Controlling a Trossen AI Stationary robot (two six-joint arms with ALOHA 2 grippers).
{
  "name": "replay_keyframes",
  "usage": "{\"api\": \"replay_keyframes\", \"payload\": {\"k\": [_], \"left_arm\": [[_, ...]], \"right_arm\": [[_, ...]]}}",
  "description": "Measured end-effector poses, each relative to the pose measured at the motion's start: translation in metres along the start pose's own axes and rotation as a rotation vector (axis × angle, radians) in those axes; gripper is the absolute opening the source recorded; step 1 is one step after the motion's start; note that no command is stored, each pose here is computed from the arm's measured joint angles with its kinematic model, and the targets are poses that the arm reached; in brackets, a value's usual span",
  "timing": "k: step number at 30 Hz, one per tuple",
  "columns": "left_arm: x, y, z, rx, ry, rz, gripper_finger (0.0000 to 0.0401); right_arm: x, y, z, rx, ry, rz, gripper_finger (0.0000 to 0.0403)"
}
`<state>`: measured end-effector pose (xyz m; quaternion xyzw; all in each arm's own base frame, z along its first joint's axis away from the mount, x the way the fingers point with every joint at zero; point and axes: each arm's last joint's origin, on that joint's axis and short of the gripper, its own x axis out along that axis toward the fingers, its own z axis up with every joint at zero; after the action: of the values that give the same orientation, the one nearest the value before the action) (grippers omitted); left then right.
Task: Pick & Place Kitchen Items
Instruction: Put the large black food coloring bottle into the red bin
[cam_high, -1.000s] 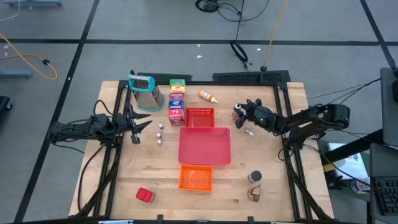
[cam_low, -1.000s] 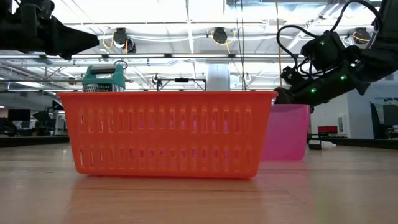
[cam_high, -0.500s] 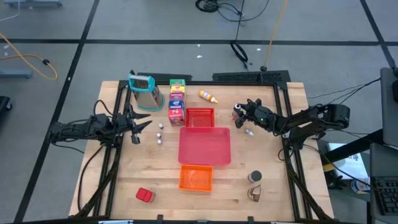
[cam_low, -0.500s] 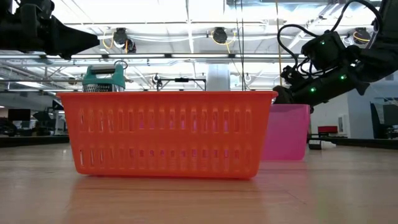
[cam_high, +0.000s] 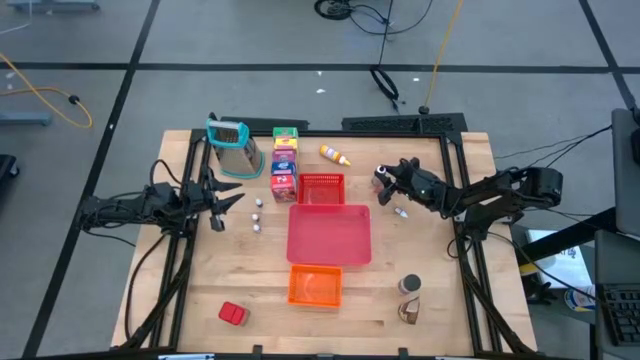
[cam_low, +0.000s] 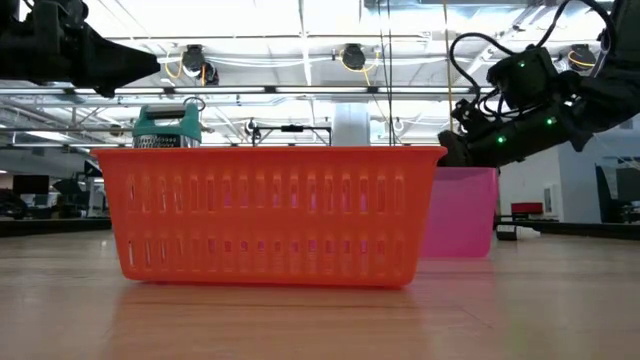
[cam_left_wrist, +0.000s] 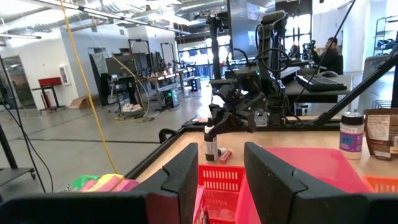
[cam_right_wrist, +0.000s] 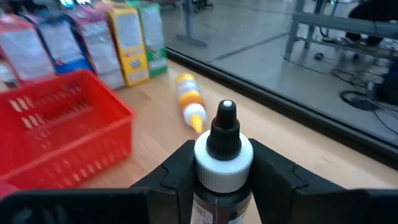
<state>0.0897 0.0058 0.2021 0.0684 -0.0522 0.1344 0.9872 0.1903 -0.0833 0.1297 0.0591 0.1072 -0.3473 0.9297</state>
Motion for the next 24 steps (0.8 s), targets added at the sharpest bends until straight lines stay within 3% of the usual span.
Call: {"api": "replay_keyframes", "payload": {"k": [8, 17, 24], "left_arm": [[0.000, 0.000, 0.002, -0.032, -0.016, 0.003, 0.0131], [0.000, 0.000, 0.001, -0.045, -0.014, 0.004, 0.0131], [0.000, 0.001, 0.001, -0.042, -0.013, 0.012, 0.0131]], "right_arm": [[0.005, 0.007, 0.013, 0.014, -0.048, 0.097, 0.0113], [0.036, 0.033, 0.061, -0.075, 0.028, 0.181, 0.0113], [0.038, 0.059, 0.091, -0.127, -0.032, 0.255, 0.0113]]}}
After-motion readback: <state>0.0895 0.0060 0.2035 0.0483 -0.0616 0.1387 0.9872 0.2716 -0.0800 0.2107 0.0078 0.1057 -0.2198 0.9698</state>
